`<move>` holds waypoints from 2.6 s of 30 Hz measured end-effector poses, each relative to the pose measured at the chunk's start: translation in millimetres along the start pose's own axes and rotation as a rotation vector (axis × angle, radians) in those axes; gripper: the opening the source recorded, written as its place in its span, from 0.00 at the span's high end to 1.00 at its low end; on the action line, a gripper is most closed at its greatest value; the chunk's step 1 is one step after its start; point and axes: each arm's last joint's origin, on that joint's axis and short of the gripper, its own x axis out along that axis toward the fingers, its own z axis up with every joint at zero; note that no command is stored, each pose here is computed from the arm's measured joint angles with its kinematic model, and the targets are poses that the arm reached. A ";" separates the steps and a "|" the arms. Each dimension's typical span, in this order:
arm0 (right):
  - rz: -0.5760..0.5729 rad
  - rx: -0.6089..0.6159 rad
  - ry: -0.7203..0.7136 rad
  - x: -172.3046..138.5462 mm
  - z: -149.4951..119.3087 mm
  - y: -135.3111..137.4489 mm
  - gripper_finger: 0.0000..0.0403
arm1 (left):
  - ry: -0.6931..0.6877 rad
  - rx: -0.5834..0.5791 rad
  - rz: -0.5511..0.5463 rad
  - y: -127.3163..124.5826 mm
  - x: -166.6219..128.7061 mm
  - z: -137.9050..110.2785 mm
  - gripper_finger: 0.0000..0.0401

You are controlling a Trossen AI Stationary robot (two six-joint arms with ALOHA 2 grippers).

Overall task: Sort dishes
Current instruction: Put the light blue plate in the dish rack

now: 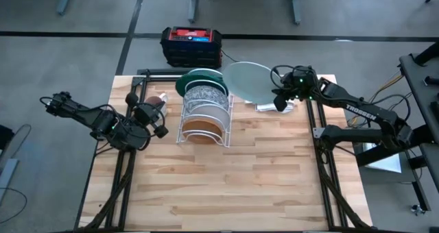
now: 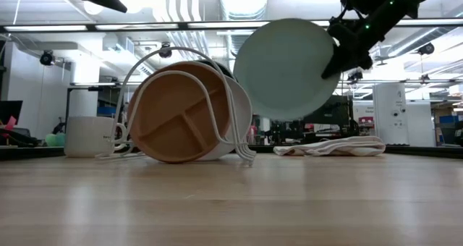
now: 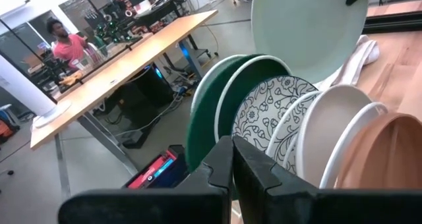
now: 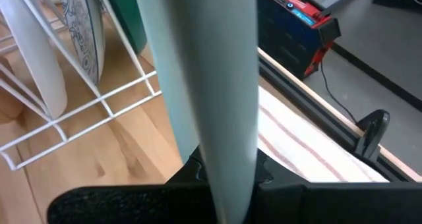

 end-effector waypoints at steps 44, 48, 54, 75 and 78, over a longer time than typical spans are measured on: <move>0.015 -0.098 -0.050 76.6 12.2 5.4 0.85 | 0.022 0.010 0.005 -7.9 4.9 -17.1 1.00; 0.025 -0.115 -0.122 76.8 19.0 9.3 0.78 | 0.021 0.010 0.007 -7.8 4.9 -17.2 1.00; 0.061 -0.159 -0.159 81.8 24.4 17.0 0.74 | 0.021 0.010 0.008 -7.8 4.9 -17.2 1.00; 0.077 -0.211 -0.187 111.1 84.5 25.7 0.76 | 0.021 0.015 0.008 -7.8 4.9 -17.2 1.00; 0.081 -0.223 -0.170 120.3 91.6 28.1 0.77 | 0.021 0.015 0.008 -7.8 4.9 -17.2 1.00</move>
